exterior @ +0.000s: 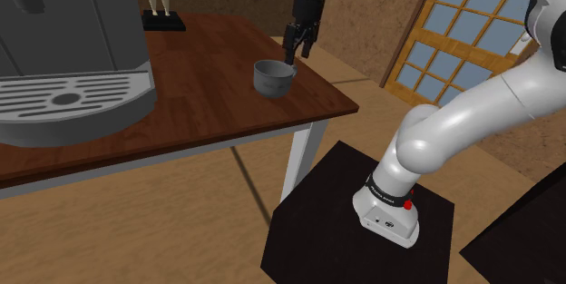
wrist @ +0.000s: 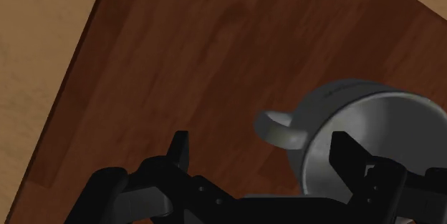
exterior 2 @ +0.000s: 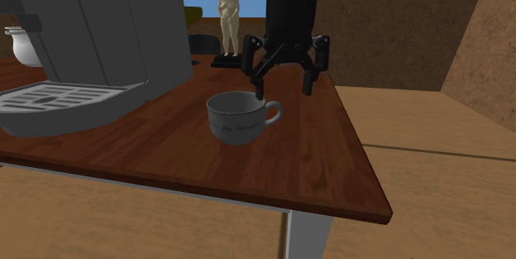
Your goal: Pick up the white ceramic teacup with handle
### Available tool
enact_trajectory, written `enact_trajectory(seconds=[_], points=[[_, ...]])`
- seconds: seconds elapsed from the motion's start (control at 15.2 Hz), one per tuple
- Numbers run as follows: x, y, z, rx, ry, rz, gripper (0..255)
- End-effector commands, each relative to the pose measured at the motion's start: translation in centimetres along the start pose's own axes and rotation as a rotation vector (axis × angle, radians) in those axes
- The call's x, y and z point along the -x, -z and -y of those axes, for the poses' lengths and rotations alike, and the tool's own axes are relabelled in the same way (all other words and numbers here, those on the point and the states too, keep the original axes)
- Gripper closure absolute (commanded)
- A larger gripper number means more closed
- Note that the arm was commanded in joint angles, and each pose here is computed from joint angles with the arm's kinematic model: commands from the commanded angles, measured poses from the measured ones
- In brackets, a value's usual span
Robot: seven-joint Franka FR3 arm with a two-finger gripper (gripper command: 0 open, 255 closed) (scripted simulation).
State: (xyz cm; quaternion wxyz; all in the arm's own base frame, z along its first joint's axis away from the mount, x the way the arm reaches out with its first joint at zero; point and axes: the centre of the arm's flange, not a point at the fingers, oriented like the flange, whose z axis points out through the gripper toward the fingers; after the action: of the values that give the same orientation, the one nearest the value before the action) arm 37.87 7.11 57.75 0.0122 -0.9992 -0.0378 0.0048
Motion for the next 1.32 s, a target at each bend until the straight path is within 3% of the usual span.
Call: enact_trajectory(seconds=[0.0, 0.07, 0.73, 0.79, 1.25], points=[[-1.7, 0.2, 2.2, -0.019, 0.011, 0.003, 0], [-2.5, 0.1, 3.1, -0.027, 0.016, 0.004, 0], [-2.5, -3.9, 3.0, -0.027, 0.016, 0.004, 0], [-2.5, -3.9, 3.0, -0.027, 0.016, 0.004, 255], [-2.5, -3.9, 3.0, -0.027, 0.016, 0.004, 255]])
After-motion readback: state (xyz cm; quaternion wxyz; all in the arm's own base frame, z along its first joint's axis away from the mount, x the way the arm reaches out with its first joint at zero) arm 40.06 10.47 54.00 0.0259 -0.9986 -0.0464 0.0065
